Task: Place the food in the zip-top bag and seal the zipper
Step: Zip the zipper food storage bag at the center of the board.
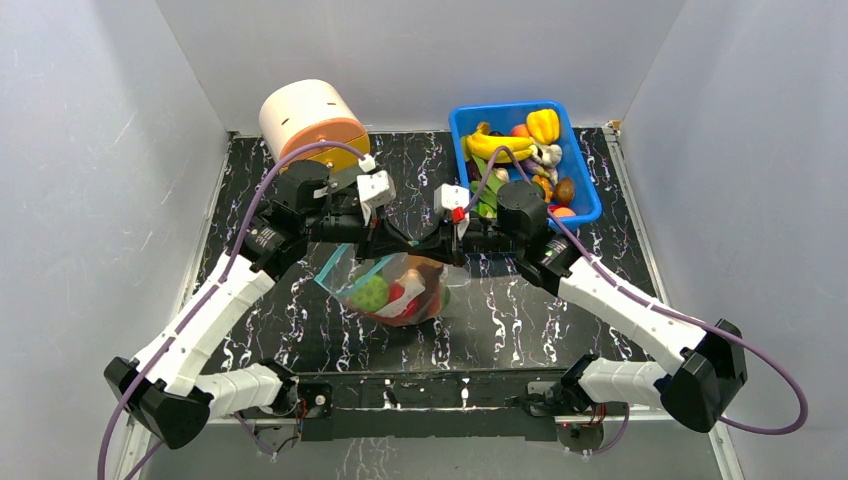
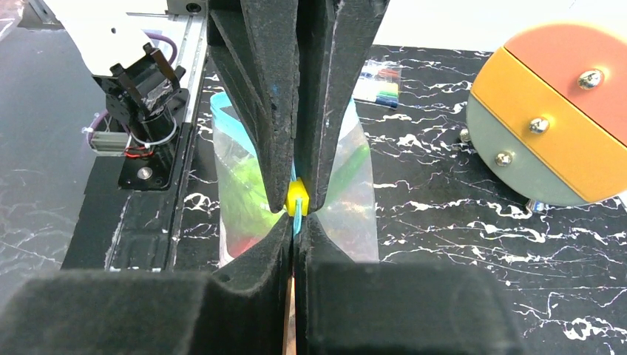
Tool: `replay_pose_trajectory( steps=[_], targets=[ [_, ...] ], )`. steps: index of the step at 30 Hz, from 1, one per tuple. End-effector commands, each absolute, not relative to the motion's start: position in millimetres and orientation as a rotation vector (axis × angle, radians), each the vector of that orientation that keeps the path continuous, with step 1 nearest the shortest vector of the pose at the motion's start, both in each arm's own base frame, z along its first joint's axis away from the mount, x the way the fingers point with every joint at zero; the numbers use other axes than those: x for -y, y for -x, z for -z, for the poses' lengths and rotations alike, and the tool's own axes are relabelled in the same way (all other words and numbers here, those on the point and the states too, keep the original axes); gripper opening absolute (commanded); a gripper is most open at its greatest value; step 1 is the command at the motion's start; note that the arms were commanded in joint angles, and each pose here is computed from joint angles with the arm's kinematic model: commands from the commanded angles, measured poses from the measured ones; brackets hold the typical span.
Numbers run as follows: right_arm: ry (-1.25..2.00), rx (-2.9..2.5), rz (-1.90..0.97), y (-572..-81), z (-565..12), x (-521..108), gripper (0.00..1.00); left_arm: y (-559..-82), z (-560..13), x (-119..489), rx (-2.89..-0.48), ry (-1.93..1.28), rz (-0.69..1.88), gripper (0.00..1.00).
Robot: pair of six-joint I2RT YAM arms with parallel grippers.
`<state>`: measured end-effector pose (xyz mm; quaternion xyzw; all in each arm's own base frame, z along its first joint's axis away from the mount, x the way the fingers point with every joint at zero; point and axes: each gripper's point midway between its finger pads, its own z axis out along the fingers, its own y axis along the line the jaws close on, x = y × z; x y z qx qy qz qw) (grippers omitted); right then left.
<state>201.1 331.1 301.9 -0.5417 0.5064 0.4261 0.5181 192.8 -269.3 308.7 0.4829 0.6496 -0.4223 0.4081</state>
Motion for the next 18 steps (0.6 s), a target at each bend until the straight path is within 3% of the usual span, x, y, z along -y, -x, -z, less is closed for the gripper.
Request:
replay_pose_trajectory(
  steps=[1, 18],
  targets=[
    [1.276, -1.079, -0.967, -203.5, -347.1, -330.7, 0.0, -192.1, -318.2, 262.5, -1.62, -1.25, 1.007, 0.0],
    [1.179, -1.094, -0.876, -204.2, -359.1, -308.9, 0.0, -190.8, -309.6, 248.5, -1.706, -1.206, 0.936, 0.0]
  ],
)
